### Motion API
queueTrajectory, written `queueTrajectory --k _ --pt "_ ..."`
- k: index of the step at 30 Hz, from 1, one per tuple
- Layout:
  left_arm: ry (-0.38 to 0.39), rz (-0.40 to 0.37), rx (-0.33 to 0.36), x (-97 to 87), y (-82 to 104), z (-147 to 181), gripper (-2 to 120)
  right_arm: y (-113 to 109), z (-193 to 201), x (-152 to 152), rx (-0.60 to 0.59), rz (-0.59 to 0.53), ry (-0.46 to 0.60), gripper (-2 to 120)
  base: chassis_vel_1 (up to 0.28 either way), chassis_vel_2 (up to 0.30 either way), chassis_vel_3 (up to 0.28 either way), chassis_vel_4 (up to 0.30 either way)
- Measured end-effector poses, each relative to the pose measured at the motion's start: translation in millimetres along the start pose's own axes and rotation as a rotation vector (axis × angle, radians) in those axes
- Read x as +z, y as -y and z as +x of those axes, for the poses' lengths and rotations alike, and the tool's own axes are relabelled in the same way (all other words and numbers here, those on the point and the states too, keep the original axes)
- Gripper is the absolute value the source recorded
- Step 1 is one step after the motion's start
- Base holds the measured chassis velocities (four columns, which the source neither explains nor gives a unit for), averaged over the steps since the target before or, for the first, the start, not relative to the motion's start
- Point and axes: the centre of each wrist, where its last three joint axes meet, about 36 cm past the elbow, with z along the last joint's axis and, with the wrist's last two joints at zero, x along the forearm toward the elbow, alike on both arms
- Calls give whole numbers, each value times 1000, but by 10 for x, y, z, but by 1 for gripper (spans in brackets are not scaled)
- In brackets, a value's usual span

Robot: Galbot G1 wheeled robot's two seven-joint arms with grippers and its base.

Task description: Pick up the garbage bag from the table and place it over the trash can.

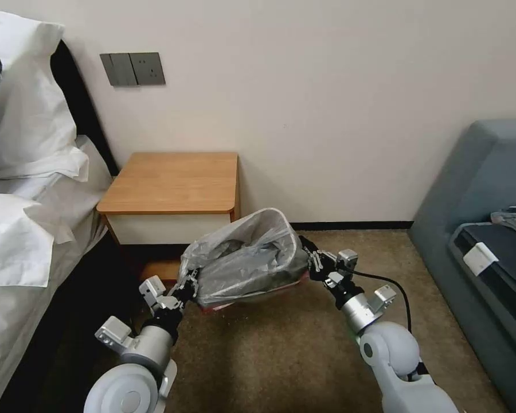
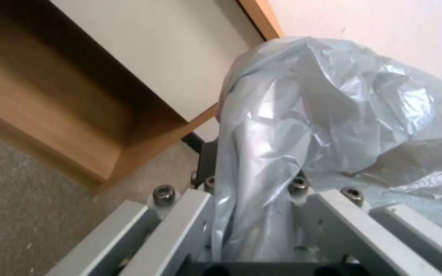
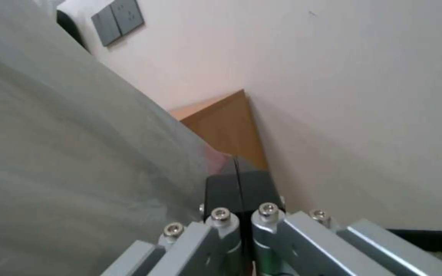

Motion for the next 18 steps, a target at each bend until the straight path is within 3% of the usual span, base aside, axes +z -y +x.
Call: queueTrajectory --k 3,6,11,18 --pt "0 -13 0 1 -17 -19 4 -4 32 -32 22 11 7 0 0 0 0 0" --pt "12 -78 -17 49 -79 -64 4 -3 90 -110 35 26 19 0 0 0 0 0" --pt "32 -147 -34 81 -123 -106 4 -89 237 -295 20 -24 39 25 0 0 0 0" --pt "43 -174 -45 34 -123 -106 4 -77 308 -482 41 -67 71 45 0 0 0 0"
